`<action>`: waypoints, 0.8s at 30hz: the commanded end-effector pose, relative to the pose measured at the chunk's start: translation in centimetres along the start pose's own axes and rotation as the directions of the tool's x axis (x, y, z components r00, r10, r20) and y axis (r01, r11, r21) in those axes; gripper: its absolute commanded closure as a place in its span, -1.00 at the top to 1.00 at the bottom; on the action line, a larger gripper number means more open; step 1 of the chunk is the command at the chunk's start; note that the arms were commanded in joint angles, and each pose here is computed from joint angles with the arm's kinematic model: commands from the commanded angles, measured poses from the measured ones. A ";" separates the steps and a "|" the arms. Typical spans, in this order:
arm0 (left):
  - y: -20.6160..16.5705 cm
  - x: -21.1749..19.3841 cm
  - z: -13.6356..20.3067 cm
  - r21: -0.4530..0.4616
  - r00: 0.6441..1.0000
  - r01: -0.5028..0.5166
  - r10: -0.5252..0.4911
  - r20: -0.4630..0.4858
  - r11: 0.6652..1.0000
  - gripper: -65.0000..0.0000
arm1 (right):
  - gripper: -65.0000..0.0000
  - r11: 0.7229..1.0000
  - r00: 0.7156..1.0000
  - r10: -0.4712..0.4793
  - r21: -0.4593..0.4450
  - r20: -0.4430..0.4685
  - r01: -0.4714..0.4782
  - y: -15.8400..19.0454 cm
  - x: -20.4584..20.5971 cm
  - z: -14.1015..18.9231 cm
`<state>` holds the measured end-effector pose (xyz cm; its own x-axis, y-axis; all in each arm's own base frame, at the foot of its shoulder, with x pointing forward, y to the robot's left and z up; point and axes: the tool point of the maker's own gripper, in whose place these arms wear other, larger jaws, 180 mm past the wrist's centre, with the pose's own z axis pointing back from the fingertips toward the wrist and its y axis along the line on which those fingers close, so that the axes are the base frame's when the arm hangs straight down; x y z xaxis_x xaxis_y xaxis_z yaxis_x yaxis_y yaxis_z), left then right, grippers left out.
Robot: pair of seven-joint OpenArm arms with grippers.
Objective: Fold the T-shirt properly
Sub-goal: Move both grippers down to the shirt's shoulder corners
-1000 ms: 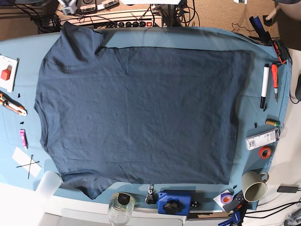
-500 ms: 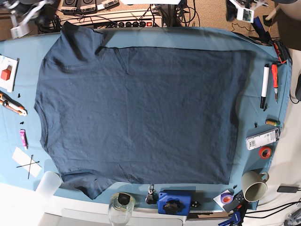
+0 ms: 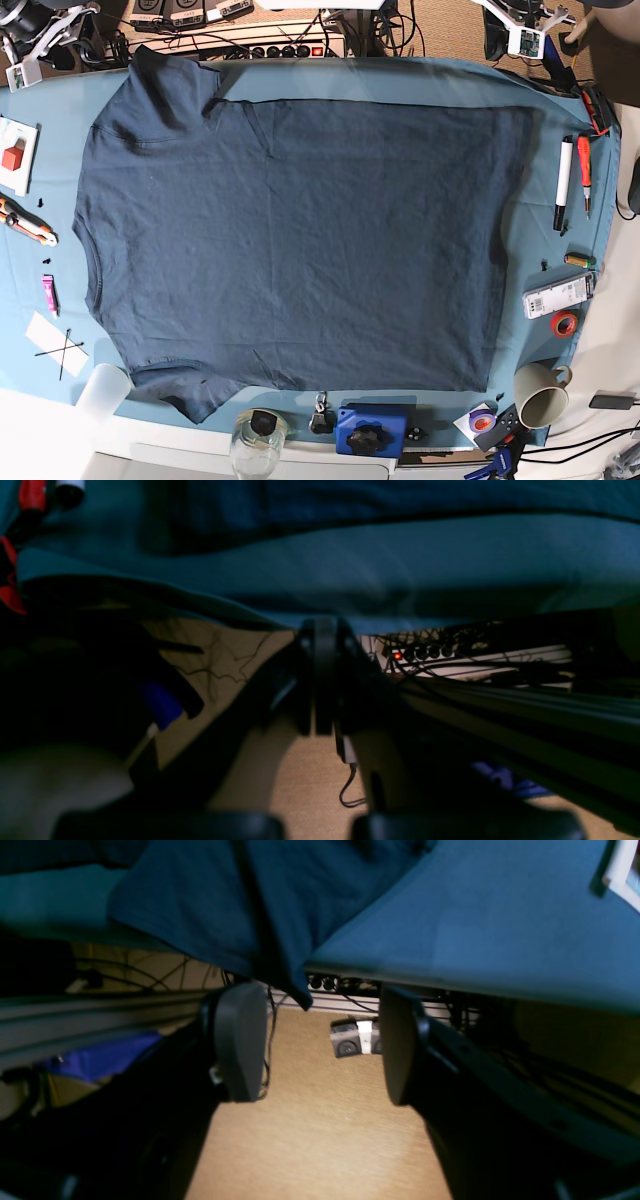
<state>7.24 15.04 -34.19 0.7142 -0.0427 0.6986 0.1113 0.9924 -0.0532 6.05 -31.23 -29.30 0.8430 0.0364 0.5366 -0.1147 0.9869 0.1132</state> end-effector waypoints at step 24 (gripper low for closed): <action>-0.5 1.0 0.1 -0.032 0.999 0.016 -0.015 0.037 0.999 -1.00 | 0.08 0.913 0.923 -0.374 0.210 0.090 0.349 -3.8 1.4 -7.7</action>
<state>7.74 14.63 -34.06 0.7021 -0.0548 0.7100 0.1387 0.9885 -0.0609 10.86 -33.07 -36.55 0.7933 -0.3631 0.4886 0.1039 0.8716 0.4791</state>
